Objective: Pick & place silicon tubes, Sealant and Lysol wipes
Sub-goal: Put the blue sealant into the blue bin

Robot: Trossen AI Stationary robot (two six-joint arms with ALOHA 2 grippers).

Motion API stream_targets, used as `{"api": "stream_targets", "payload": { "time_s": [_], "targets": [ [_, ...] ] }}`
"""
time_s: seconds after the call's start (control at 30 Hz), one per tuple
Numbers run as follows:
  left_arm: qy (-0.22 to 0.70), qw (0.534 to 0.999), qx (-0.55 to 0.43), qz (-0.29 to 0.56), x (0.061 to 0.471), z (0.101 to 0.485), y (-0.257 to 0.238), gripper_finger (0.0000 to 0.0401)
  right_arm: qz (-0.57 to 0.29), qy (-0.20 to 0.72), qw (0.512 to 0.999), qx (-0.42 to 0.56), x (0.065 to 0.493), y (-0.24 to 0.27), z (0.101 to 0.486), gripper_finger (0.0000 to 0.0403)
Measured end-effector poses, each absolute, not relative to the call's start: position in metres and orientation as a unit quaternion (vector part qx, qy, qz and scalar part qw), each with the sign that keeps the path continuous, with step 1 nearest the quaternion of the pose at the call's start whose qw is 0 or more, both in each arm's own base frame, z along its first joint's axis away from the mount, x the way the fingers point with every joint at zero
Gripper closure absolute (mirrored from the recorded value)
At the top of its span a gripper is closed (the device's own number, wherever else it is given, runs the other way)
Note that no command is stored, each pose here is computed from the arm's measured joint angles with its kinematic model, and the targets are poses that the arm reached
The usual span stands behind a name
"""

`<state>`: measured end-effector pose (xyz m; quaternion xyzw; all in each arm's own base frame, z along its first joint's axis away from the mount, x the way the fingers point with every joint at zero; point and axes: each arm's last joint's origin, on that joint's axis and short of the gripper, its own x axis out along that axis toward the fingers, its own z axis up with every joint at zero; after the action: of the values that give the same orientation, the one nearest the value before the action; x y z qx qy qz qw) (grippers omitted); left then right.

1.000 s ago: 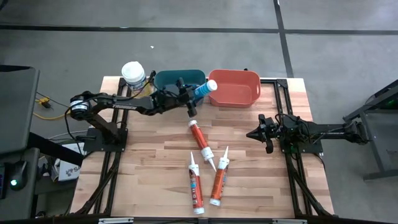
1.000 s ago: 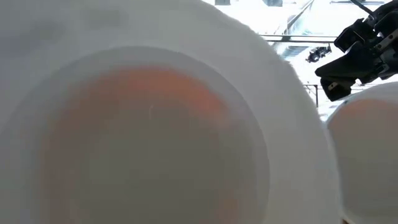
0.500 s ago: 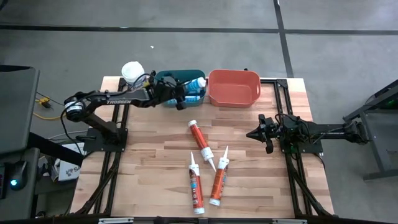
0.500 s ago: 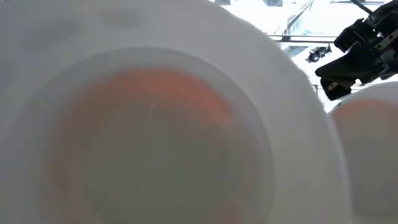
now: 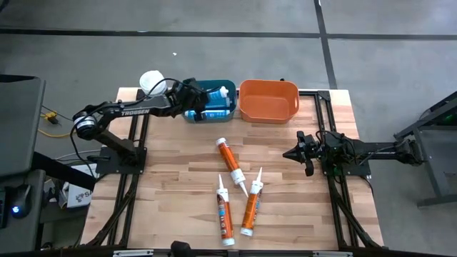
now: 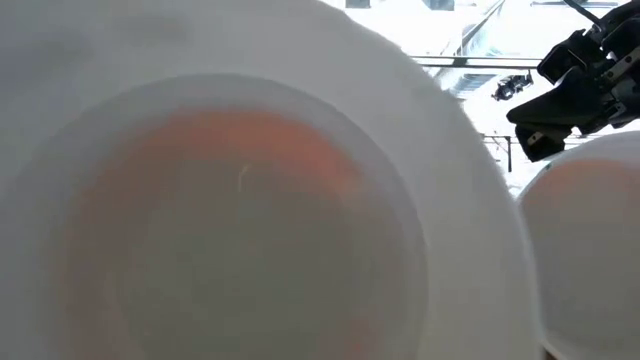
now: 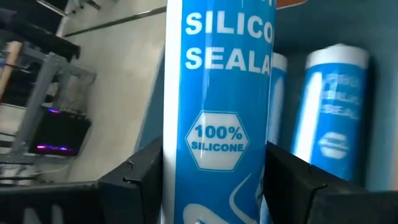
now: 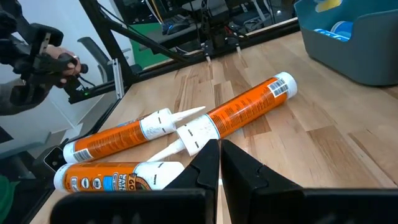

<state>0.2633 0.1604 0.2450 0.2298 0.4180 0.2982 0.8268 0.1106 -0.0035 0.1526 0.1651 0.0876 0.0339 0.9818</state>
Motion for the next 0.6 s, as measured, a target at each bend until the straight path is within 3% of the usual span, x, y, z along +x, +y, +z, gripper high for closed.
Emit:
{"api": "stream_targets", "payload": {
  "time_s": [0.6],
  "targets": [
    [0.499, 0.785, 0.244, 0.275, 0.29, 0.243, 0.177, 0.0205, 0.034, 0.087, 0.982, 0.165, 0.111, -0.004, 0.153, 0.0391]
  ]
}}
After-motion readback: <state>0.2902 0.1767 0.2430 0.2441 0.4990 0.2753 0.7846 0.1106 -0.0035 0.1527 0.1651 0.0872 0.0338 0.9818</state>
